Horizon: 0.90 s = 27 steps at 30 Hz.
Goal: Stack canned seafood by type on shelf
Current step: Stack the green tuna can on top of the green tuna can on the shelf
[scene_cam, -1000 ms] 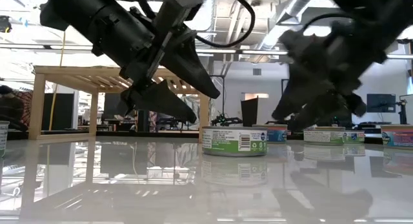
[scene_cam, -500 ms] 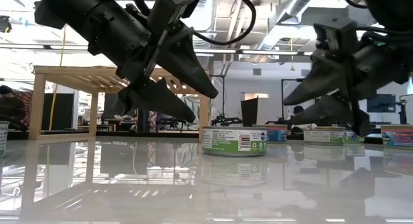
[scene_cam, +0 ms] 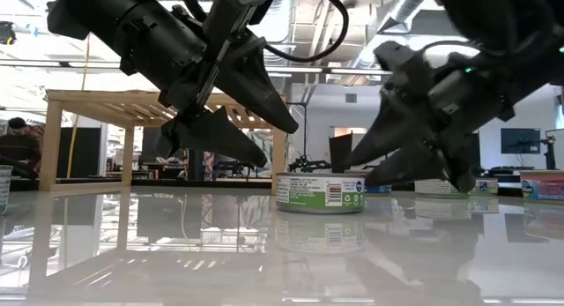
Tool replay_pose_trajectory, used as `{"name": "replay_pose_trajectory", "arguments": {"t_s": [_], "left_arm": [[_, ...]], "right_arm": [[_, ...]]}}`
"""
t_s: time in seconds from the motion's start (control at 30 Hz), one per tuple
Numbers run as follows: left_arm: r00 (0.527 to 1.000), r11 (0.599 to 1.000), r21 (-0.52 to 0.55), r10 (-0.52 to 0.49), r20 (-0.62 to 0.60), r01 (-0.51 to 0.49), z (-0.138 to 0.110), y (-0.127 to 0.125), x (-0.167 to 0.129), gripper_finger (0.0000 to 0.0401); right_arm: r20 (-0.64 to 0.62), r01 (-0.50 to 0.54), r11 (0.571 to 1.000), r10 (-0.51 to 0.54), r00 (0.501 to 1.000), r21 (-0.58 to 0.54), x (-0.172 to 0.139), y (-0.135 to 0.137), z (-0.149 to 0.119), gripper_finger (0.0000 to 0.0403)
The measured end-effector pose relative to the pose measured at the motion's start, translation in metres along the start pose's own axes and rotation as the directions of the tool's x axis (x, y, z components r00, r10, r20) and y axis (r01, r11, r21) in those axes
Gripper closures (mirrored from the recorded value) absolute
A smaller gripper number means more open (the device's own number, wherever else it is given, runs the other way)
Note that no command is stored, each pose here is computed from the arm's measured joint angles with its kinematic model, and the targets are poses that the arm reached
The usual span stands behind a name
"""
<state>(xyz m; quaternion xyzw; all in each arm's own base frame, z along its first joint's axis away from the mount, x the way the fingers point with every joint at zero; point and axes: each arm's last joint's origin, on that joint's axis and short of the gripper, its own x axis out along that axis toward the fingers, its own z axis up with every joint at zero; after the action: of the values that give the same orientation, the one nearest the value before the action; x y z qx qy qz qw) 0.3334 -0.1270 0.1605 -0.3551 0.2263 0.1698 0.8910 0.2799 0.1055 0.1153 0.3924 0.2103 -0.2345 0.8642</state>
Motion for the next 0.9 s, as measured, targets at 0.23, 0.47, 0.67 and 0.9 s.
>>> {"name": "replay_pose_trajectory", "arguments": {"t_s": [0.23, 0.47, 0.67, 0.9], "left_arm": [[1.000, 1.000, 0.004, 0.001, 0.000, -0.001, 0.000, 0.000, 0.000, 0.0171], [1.000, 1.000, 0.007, 0.006, -0.006, -0.006, -0.001, 0.000, -0.001, 0.0171], [1.000, 1.000, -0.025, -0.001, -0.017, 0.000, -0.002, 0.000, -0.001, 0.0171], [0.997, 0.987, -0.159, -0.041, -0.070, 0.030, -0.005, -0.003, -0.002, 0.0171]], "right_arm": [[-0.039, 0.064, 0.996, -0.067, 0.997, -0.061, 0.013, 0.013, 0.000, 0.0230], [-0.041, 0.068, 0.996, -0.071, 0.997, -0.064, 0.014, 0.018, 0.001, 0.0296], [-0.041, 0.069, 0.997, -0.070, 0.997, -0.041, 0.014, 0.018, 0.001, 0.0344], [-0.042, 0.067, 0.997, -0.068, 0.997, -0.042, 0.013, 0.019, 0.001, 0.0372]]}}
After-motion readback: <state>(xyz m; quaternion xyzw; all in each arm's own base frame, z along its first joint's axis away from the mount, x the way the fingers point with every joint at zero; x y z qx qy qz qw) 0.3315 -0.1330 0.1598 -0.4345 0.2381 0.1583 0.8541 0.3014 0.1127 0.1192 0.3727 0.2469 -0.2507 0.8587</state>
